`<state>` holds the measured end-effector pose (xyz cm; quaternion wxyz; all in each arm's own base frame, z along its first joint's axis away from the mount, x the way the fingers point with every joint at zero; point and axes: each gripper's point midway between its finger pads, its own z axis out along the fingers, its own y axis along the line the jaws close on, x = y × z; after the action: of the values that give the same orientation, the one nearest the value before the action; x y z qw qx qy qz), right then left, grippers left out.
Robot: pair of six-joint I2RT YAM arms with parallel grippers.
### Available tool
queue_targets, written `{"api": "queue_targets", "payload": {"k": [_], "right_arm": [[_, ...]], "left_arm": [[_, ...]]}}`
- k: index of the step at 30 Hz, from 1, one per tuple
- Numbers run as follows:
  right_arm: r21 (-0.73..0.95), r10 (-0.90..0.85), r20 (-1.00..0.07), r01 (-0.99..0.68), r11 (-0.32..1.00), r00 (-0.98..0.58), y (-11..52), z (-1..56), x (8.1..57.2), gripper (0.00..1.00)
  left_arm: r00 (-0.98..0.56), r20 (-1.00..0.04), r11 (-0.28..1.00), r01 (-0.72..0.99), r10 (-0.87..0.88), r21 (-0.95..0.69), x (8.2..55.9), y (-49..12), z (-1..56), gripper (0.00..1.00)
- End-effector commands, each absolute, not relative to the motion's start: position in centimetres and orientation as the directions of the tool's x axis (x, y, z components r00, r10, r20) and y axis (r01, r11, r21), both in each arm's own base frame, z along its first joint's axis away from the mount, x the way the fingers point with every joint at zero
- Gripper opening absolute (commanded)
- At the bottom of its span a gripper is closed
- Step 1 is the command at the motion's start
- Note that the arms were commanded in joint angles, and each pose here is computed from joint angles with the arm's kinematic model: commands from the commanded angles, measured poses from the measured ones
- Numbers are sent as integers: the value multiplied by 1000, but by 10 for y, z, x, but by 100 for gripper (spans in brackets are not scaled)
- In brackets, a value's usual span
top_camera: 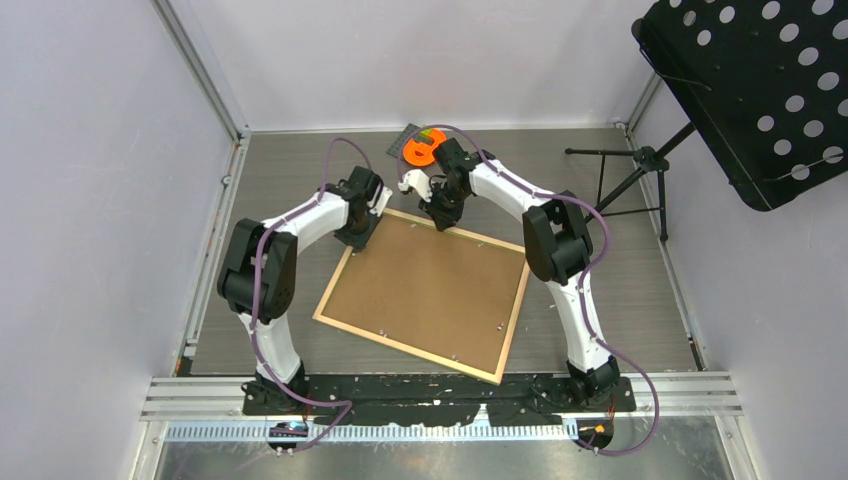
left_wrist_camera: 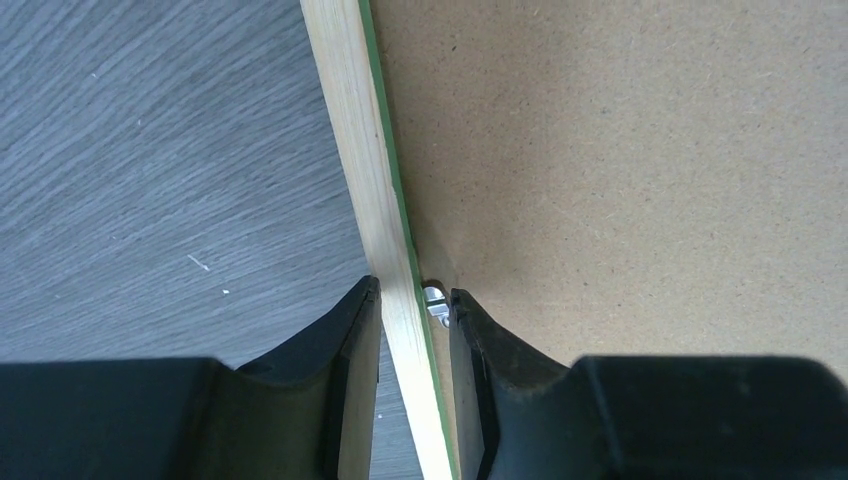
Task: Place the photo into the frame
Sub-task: Install the photo frame at the center of the board.
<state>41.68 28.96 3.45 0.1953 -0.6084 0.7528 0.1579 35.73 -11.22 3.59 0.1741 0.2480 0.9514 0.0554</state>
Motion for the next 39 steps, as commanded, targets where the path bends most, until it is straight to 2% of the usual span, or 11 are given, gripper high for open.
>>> {"api": "queue_targets", "payload": {"k": [1,18,27,30,33,39], "right_arm": [[-25,-855,-494,-981,195,-157,289,51,413,6],[-26,-855,-496,-981,192,-154,289,53,412,6],[-23,-854,-496,-981,192,-156,288,52,412,6],[-26,-854,-496,-981,192,-154,288,53,412,6],[-48,-866,-481,-982,183,-138,284,53,413,6],[-134,-894,-440,-979,153,-80,267,59,427,6]], "left_arm": [[-806,-327,870,453,494,197,366,-121,44,31],[-785,-318,845,460,531,275,367,-112,44,28],[-788,-301,839,466,538,279,363,-116,43,33],[-795,-294,845,466,530,262,361,-118,43,41],[-806,-288,854,460,517,243,357,-120,42,57],[-818,-301,870,442,491,219,355,-122,44,68]]}}
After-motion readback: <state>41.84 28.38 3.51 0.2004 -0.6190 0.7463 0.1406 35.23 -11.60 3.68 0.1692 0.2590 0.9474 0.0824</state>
